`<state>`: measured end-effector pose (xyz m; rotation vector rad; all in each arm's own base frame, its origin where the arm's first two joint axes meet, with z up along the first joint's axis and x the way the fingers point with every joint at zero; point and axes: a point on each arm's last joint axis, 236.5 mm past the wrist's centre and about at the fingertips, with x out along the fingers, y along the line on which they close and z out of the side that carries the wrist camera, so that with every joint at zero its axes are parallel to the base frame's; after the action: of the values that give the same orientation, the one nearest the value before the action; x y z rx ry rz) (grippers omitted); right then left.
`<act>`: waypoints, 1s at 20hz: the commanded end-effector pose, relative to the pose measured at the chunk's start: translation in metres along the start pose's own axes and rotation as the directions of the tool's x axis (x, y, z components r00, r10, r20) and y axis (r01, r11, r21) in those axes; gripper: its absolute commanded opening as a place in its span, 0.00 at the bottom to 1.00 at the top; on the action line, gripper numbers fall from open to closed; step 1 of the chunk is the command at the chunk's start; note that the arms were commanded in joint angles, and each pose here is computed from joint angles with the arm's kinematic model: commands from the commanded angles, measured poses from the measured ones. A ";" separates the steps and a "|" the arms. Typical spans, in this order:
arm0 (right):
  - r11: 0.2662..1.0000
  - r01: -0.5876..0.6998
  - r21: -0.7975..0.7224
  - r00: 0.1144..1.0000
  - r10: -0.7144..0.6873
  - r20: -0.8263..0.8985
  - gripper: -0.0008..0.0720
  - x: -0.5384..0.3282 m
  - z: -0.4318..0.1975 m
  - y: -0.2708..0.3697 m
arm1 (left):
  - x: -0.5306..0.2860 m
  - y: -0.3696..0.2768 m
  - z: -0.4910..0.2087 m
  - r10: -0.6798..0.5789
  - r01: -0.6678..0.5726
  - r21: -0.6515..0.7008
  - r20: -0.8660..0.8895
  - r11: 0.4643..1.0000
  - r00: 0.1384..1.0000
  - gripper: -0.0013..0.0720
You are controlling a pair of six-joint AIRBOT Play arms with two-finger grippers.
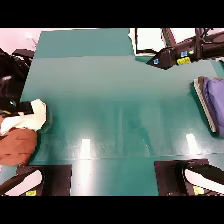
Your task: Fold the shirts.
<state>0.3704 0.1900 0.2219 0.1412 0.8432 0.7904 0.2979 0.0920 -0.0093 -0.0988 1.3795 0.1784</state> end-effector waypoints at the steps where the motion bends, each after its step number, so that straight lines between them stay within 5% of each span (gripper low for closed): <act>1: 1.000 -0.003 0.007 1.000 0.003 -0.008 0.04 0.004 -0.001 -0.002 | 0.026 0.009 -0.011 0.022 -0.022 -0.012 0.004 1.000 1.000 0.92; 3: 1.000 -0.004 0.008 1.000 0.004 -0.008 0.04 0.005 -0.001 -0.003 | 0.026 0.009 -0.013 0.025 -0.025 -0.035 -0.003 0.999 1.000 0.89; 5: 1.000 0.001 0.007 1.000 -0.002 0.006 0.04 0.004 0.002 -0.004 | 0.024 0.009 -0.014 0.023 -0.024 -0.031 -0.011 0.999 1.000 0.06; 8: 1.000 0.012 -0.003 0.999 -0.012 0.042 0.04 -0.002 0.010 -0.001 | -0.004 0.009 0.006 0.017 -0.015 -0.039 0.037 0.999 0.999 0.05; 11: 0.998 0.047 -0.040 0.985 -0.040 0.168 0.04 -0.028 0.033 0.011 | -0.108 -0.009 0.064 0.004 -0.006 0.006 0.324 1.000 0.946 0.05; 15: 0.989 0.122 -0.086 0.910 -0.077 0.407 0.03 -0.082 0.075 0.034 | -0.298 -0.077 0.088 -0.142 0.004 0.199 0.687 0.980 0.712 0.04; 20: 0.972 0.216 -0.090 0.840 -0.138 0.525 0.03 -0.153 0.104 0.038 | -0.429 -0.175 0.052 -0.470 0.049 0.503 0.762 0.863 0.446 0.04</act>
<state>0.3677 0.1537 0.3666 0.1399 0.3601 0.6461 0.3351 -0.0499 0.3524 0.1130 0.4745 -0.1640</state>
